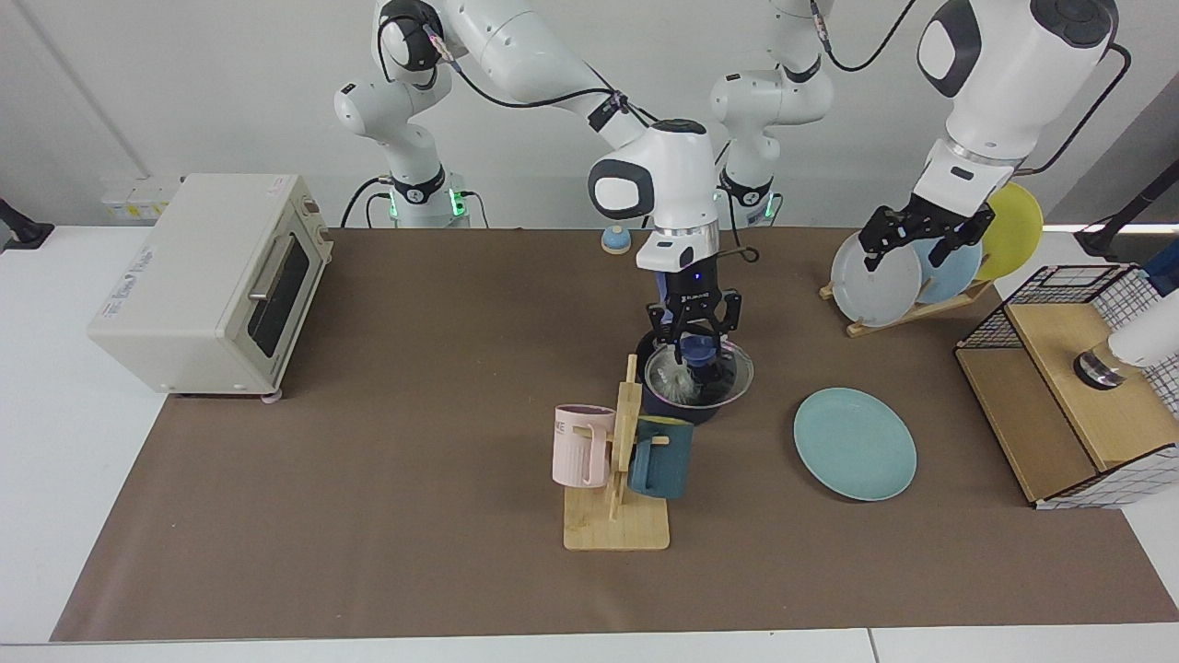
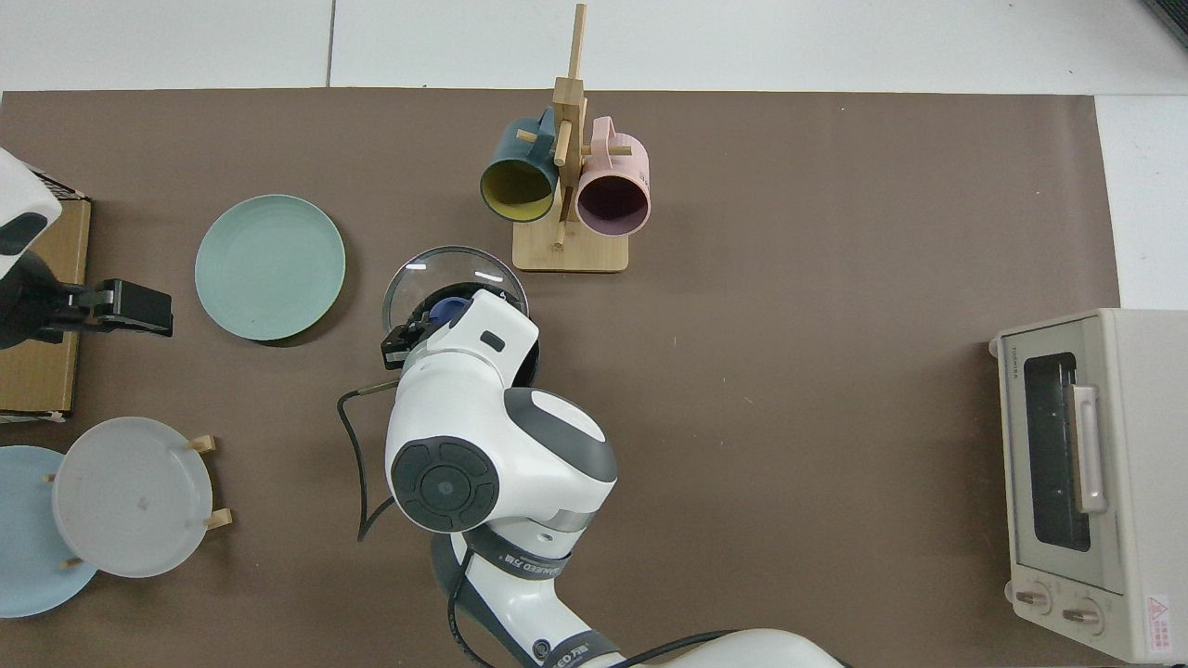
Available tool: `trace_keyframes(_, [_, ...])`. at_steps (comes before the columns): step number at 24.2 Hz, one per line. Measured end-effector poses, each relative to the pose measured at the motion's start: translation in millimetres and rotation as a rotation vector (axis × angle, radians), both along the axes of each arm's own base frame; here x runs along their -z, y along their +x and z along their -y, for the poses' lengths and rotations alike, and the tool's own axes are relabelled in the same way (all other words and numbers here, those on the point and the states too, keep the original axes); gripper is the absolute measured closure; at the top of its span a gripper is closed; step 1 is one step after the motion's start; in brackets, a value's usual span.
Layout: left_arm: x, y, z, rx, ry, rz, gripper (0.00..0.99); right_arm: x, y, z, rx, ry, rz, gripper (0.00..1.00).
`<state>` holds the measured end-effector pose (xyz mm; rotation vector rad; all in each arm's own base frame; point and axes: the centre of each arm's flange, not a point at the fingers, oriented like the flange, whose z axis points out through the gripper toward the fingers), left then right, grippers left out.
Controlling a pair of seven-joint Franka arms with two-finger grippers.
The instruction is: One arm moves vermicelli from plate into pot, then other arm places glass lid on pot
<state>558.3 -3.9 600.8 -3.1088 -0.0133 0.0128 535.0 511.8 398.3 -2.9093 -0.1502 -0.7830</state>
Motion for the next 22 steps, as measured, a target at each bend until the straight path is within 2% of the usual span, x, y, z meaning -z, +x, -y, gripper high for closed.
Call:
trace_keyframes(8, [0, 0, -1, -0.002, 0.0, 0.0, 0.0, 4, -1.5, -3, -0.003, -0.008, -0.006, 0.39])
trace_keyframes(13, [0, 0, -1, -0.002, 0.0, 0.0, 0.0, -10, 2.8, 1, 0.045, -0.073, -0.043, 0.39])
trace_keyframes(19, [0, 0, -2, -0.003, 0.0, 0.0, 0.0, -29, 0.2, 4, 0.081, -0.073, -0.084, 0.39])
trace_keyframes(22, [0, 0, -2, -0.004, 0.0, 0.0, 0.0, -36, -1.5, 5, 0.096, -0.049, -0.108, 0.39])
